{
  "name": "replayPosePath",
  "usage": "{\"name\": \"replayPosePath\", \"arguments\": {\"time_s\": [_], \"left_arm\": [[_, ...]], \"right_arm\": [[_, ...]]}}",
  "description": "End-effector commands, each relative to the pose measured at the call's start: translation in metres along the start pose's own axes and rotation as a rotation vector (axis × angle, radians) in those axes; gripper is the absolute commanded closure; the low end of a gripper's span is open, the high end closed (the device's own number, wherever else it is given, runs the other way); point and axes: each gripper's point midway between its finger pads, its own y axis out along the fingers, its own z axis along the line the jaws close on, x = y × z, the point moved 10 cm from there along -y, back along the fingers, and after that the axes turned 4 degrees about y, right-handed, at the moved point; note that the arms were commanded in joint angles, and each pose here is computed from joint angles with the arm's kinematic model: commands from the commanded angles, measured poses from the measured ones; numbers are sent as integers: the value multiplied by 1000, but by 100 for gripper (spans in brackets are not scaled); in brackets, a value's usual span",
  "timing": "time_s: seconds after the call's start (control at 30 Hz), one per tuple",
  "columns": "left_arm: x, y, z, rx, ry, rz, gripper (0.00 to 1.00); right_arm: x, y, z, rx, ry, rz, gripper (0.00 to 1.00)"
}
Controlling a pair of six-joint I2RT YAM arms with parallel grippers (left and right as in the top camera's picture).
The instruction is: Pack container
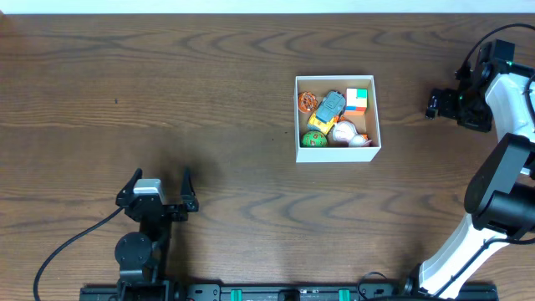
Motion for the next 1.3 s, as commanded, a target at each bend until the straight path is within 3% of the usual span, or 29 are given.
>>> {"name": "replayPosePath", "arguments": {"time_s": [0.0,0.57,1.27], "left_arm": [[-12,1,2,23,-10,55,2],[-29,7,2,23,-13,193,2],[-33,8,2,23,-13,225,2]], "right_arm": [[-1,0,-2,-4,18,2,1],[0,0,-2,-4,18,2,1],[-1,-10,7,2,-5,-24,1]]}}
